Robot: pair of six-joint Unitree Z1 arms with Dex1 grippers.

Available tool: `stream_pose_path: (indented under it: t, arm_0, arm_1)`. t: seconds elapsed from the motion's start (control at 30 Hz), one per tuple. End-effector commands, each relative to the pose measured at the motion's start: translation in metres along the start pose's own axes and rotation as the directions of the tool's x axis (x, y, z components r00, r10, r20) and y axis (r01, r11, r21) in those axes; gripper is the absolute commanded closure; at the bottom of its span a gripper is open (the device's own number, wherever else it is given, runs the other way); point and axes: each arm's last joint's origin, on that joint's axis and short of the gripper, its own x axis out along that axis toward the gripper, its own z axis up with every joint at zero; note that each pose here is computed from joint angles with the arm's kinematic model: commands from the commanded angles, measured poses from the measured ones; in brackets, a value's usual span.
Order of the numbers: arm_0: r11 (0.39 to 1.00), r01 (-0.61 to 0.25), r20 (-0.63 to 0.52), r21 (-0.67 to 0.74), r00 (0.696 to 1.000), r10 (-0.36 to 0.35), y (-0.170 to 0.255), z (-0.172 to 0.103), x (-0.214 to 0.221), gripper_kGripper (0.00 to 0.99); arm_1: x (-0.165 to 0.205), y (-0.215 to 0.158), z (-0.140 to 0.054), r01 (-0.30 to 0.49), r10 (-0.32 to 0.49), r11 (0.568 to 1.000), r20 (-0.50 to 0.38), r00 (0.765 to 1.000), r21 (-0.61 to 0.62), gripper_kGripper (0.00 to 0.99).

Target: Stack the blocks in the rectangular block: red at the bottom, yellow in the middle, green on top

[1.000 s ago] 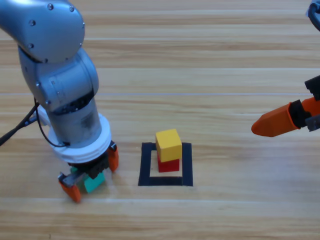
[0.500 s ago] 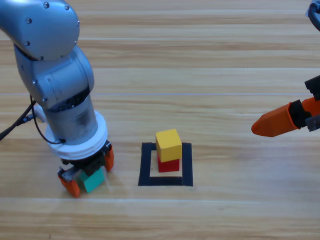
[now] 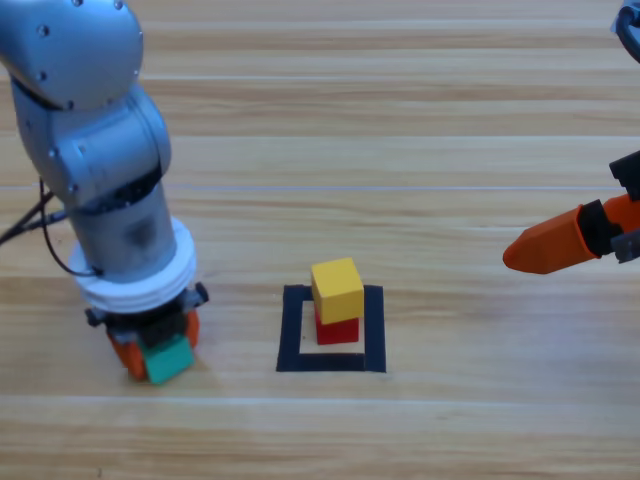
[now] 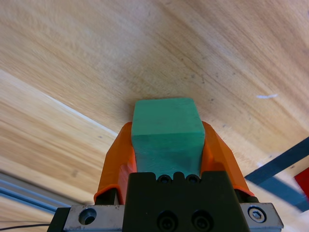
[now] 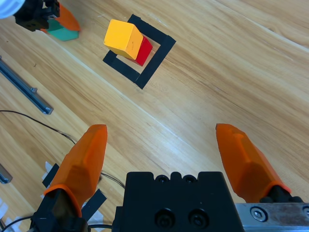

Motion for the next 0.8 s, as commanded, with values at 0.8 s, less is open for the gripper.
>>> stream_pose_path:
  t: [0.8]
  arm_0:
    - [0.434,0.192,-0.107,0.88,0.971,-0.212,-0.082,-0.068,-0.114,0.964]
  arm_1:
    - [0.004,-0.009,-0.003,0.021,-0.021,1.0,-0.015,1.0,0.02,0.0]
